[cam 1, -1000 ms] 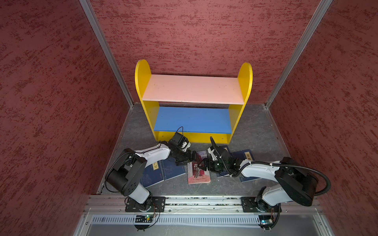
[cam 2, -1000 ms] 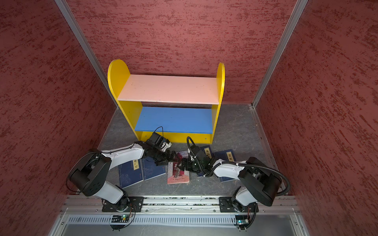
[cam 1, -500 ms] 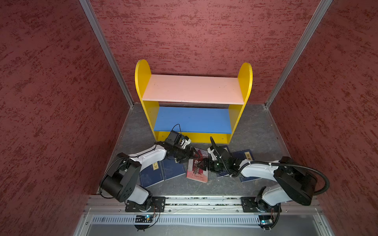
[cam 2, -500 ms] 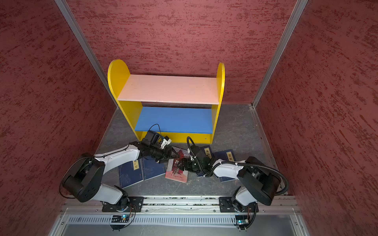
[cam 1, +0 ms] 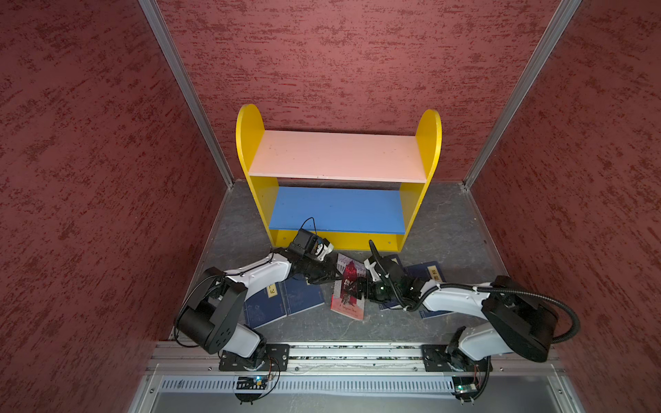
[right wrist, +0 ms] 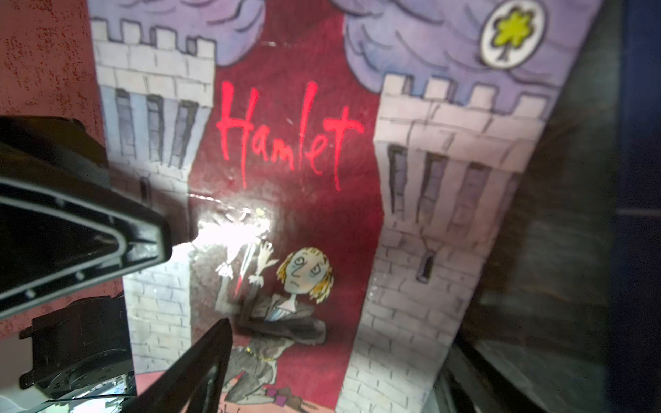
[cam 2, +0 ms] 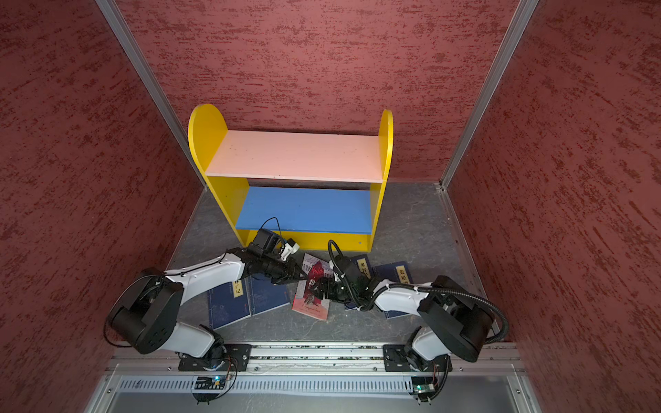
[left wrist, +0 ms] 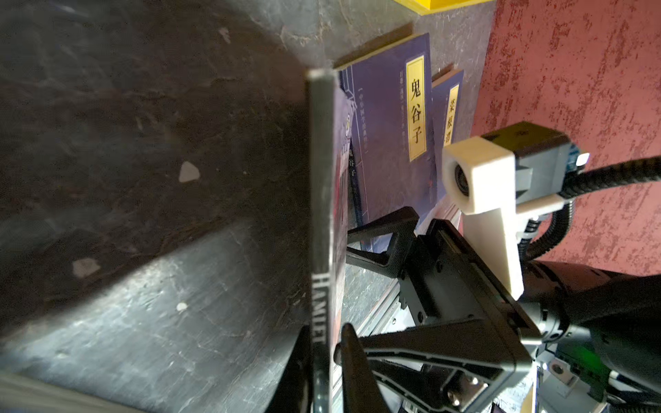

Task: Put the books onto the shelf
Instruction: 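Pinch the Hamlet book's edges with both grippers and tilt it upright, then lift the upright Hamlet book with both grippers toward the blue shelf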

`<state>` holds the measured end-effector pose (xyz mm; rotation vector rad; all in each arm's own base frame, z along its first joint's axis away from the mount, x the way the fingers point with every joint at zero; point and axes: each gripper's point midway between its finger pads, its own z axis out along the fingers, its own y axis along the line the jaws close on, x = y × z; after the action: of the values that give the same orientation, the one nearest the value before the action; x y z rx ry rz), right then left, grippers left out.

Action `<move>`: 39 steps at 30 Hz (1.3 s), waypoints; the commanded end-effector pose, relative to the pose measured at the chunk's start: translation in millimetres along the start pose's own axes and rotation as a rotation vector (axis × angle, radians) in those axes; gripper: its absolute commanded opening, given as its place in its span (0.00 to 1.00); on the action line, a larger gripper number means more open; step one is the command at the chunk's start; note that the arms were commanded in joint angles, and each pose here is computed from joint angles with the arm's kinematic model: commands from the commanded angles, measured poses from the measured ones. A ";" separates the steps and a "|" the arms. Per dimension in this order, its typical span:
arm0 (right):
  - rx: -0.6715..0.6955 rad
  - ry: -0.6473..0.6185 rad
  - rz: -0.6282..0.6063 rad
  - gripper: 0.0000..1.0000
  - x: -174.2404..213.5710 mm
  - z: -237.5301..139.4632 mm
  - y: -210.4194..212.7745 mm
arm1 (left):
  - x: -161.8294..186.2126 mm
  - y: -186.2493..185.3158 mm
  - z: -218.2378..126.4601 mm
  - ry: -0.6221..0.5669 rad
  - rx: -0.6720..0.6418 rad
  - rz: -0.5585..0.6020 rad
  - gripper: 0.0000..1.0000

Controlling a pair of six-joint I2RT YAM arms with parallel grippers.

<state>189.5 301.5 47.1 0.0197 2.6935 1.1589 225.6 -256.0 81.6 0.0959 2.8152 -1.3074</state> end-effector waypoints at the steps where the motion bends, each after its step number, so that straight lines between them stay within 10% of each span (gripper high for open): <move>1: 0.110 0.040 0.059 0.87 15.5 -1.6 -31.9 | 0.5 0.1 -2.8 -0.010 -0.012 0.024 0.10; 26: -0.068 -0.202 -0.037 0.94 -29.9 -97.7 36.6 | 30.2 -79.4 -66.8 0.026 0.109 0.264 0.00; 39: -0.362 -0.323 -0.136 0.97 -60.9 -150.8 125.7 | -25.5 -77.4 -141.2 -0.329 0.099 0.196 0.00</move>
<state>208.2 263.3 221.7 0.0190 2.2300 1.3476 232.8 -209.3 216.5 0.2135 2.4828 -1.2849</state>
